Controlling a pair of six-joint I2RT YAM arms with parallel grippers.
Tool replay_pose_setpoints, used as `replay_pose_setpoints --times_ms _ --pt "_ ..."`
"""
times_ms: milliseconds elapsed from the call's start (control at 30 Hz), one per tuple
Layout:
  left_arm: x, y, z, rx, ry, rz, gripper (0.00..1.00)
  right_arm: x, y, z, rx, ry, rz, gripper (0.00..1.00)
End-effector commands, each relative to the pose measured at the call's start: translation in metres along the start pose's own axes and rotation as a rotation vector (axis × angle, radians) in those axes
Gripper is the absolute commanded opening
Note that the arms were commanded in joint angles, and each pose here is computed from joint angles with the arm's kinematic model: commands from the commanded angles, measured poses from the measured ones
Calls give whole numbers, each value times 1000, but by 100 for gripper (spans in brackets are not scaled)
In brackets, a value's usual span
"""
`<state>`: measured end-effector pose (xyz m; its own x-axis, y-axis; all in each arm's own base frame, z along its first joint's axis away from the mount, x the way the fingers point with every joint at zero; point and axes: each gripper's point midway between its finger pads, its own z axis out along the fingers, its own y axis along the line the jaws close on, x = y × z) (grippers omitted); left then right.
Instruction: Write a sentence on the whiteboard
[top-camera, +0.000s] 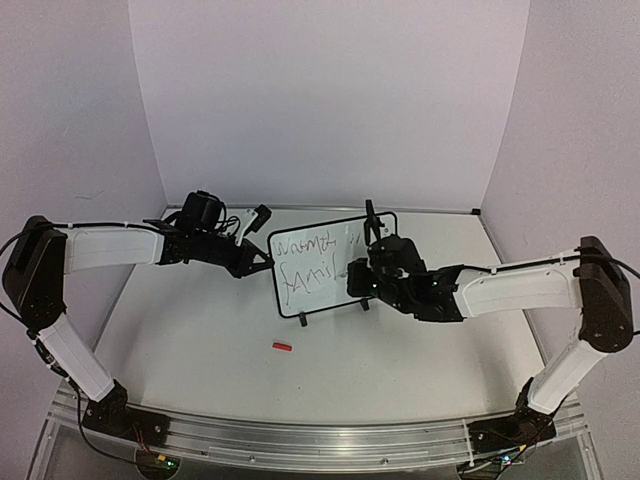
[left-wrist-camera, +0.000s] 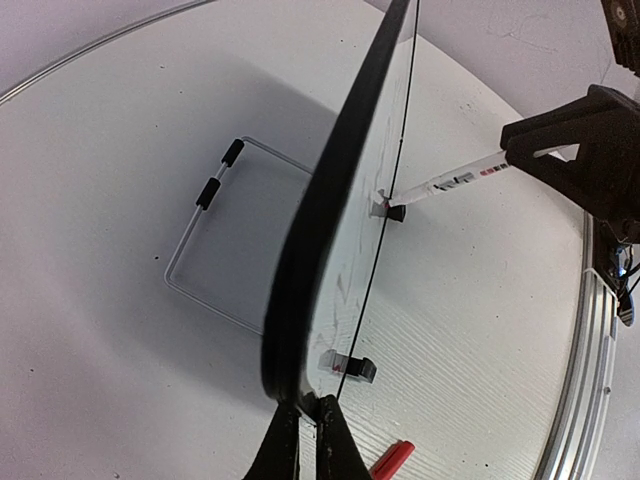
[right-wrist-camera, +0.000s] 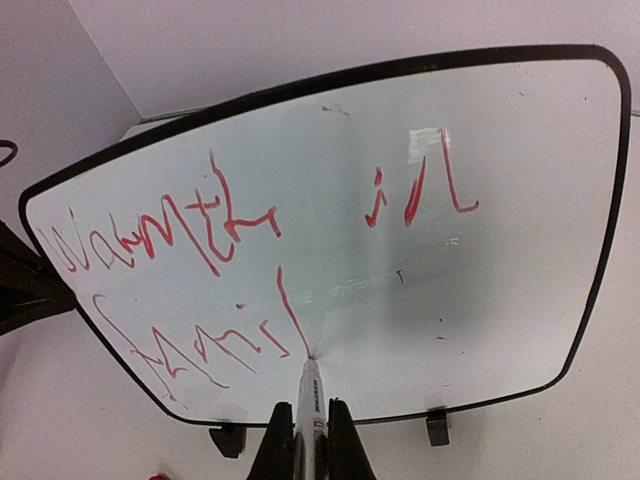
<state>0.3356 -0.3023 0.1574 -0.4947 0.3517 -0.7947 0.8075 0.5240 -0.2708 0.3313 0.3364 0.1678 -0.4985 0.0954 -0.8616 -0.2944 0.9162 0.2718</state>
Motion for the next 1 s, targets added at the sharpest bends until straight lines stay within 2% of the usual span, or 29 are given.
replay_pose_setpoints --times_ms 0,233,533,967 --pt "6 10 3 -48 40 16 0 11 -4 6 11 28 20 0" --pt "6 10 3 -47 39 16 0 2 1 -3 -21 19 30 0" --pt "5 10 2 -49 38 16 0 -31 -7 -30 -2 -69 49 0" --pt "5 11 4 -46 40 13 0 -42 4 -18 -2 -93 11 0"
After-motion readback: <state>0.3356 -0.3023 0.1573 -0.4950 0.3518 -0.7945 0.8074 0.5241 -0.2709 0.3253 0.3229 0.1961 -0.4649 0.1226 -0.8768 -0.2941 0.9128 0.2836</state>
